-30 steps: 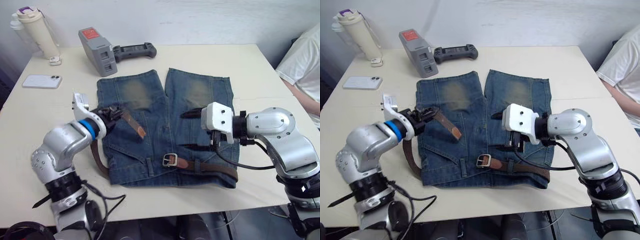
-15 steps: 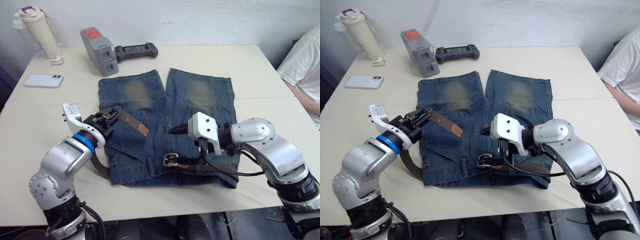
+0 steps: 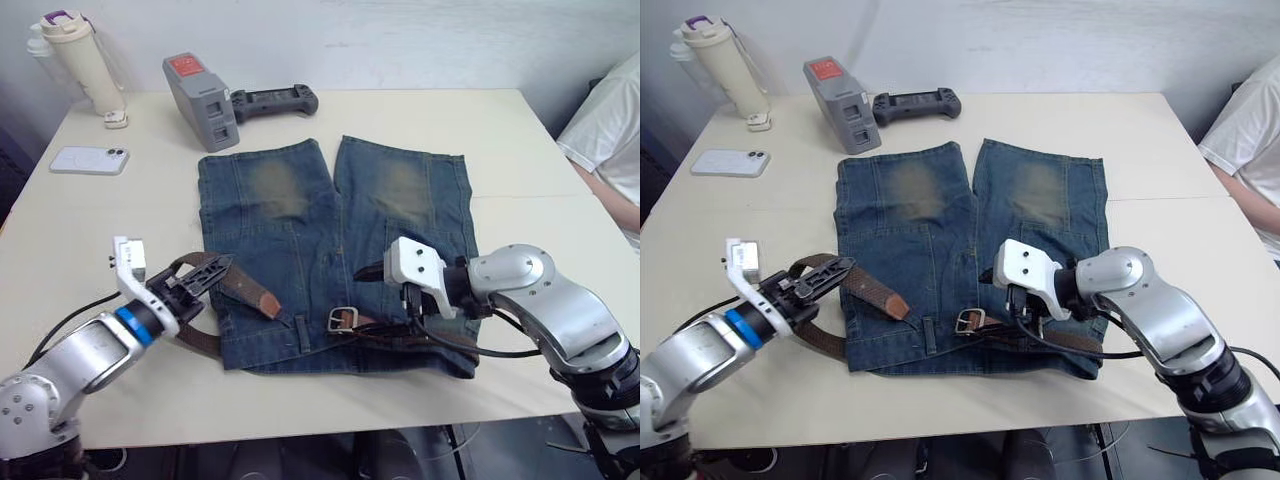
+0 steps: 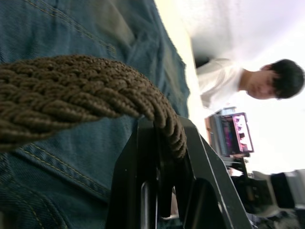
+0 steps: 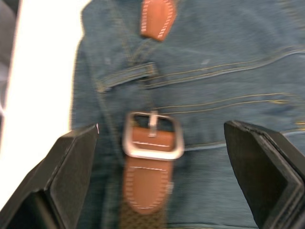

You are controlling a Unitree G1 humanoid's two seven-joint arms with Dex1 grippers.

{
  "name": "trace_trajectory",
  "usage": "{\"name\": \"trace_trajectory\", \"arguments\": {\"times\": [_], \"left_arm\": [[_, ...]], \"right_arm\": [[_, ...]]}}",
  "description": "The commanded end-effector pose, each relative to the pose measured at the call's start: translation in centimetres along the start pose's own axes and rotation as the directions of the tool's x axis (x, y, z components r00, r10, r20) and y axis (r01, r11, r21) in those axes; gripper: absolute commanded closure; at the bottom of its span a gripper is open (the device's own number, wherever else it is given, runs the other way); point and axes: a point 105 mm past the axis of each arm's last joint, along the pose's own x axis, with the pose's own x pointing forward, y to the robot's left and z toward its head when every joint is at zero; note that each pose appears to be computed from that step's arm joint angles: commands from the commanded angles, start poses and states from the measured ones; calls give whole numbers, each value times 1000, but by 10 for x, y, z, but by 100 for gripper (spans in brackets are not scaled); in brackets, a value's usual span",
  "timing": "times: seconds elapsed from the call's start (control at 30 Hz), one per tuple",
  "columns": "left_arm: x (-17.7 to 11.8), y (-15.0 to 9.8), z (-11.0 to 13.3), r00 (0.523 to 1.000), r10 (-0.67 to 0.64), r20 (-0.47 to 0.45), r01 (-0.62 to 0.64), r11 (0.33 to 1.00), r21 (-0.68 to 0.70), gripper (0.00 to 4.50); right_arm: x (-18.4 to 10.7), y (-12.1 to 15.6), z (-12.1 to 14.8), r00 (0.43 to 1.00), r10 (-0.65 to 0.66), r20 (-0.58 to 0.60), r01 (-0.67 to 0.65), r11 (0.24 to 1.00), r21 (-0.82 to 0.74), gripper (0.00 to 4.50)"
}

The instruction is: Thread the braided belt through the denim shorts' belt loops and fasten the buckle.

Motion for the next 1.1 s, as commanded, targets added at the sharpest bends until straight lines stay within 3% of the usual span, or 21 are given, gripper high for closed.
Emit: {"name": "trace_trajectory", "arguments": {"times": [0.03,0.27,0.37,0.47,0.57,0.7,0.93,1.1], "left_arm": [[-10,-20,-13,991,-129,-46,131,991,35,450],[-45,-9,-26,979,-138,-149,140,990,2,450],[-43,-9,-28,988,-129,-86,129,992,-12,450],[-27,-22,-14,983,-160,86,161,987,-9,450],[-18,-29,-4,971,-146,189,153,988,-20,450],[1,-59,-2,938,-132,322,176,978,-110,450],[0,-78,-30,945,30,327,102,920,-379,450],[-3,-70,-37,953,82,292,43,917,-397,450]], "right_arm": [[-9,12,8,998,56,10,-56,998,4,5],[-23,22,8,993,120,-6,-120,991,55,5],[-25,20,8,994,113,-7,-112,993,48,5],[-26,20,4,994,109,-13,-108,993,51,5],[-25,20,3,995,104,-7,-103,993,52,5],[-24,19,1,996,87,-6,-87,995,43,5],[-23,16,2,998,64,-3,-64,998,28,5],[-23,16,2,998,61,-4,-61,998,23,5]]}}
